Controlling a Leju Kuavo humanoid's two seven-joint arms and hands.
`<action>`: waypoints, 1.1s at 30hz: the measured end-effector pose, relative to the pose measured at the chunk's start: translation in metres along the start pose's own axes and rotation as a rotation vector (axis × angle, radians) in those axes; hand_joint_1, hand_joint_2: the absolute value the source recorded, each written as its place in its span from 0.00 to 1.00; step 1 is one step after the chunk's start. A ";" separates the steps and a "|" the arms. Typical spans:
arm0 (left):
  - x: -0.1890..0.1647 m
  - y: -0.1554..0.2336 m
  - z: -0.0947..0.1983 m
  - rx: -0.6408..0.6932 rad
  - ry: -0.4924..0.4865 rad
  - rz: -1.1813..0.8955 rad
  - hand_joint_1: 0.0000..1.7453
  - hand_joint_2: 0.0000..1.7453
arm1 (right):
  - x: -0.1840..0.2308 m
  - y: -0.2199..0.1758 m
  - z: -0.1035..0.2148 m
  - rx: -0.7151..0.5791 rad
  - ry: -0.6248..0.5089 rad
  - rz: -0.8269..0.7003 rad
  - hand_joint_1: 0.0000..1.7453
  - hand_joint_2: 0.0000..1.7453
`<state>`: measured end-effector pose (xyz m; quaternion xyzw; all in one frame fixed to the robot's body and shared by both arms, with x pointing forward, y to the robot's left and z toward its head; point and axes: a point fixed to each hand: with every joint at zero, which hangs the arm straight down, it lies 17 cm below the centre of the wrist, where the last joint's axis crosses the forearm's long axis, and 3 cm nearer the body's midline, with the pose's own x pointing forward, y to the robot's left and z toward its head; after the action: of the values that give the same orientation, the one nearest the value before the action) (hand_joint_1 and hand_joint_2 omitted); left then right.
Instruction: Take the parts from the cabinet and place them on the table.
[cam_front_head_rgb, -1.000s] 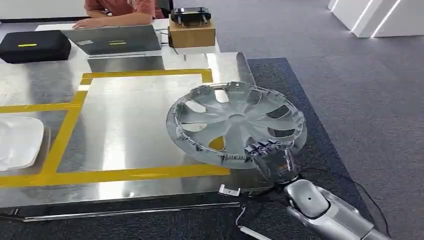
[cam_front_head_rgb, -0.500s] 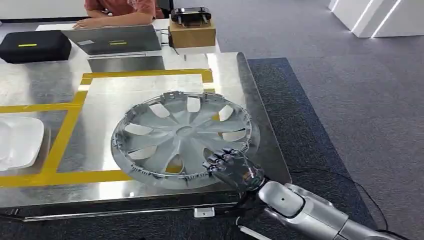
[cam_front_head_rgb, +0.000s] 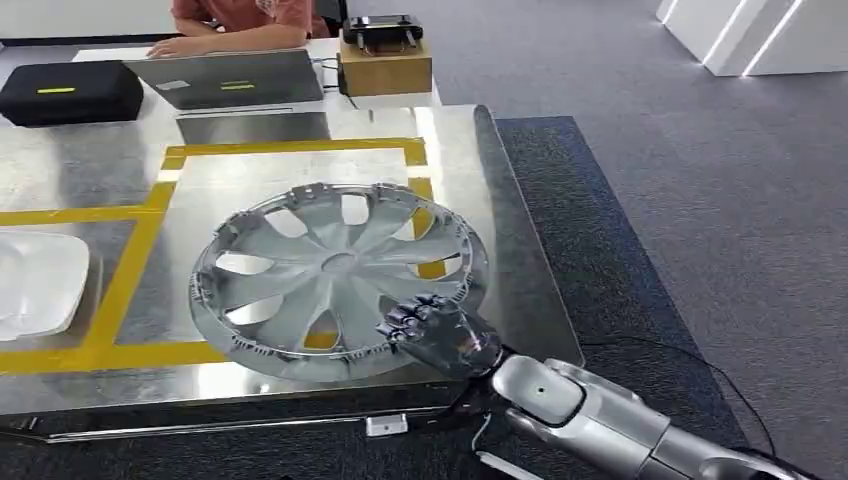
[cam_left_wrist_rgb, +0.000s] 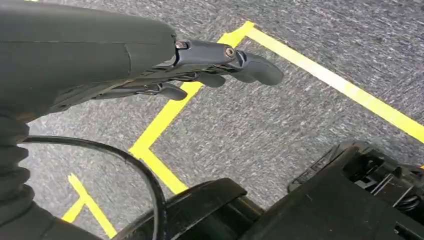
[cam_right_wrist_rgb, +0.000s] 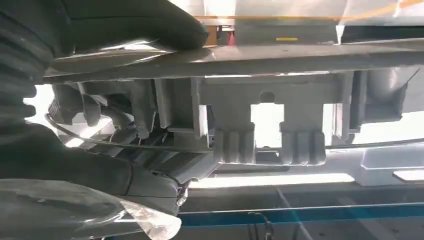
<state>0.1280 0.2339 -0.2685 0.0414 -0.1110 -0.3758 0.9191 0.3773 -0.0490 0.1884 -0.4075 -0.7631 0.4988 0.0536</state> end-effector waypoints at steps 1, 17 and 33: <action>0.000 0.000 0.000 0.000 -0.001 0.000 0.00 1.00 | -0.001 0.002 0.001 0.005 0.003 -0.001 1.00 1.00; -0.012 0.005 -0.001 0.012 0.005 -0.004 0.00 1.00 | -0.037 0.027 0.011 0.075 0.062 0.056 1.00 1.00; -0.015 0.009 -0.001 0.025 0.005 0.007 0.00 1.00 | -0.041 0.036 0.017 0.103 0.052 0.081 1.00 1.00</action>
<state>0.1240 0.2507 -0.2709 0.0532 -0.1136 -0.3709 0.9202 0.4165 -0.0828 0.1638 -0.4476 -0.7175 0.5284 0.0744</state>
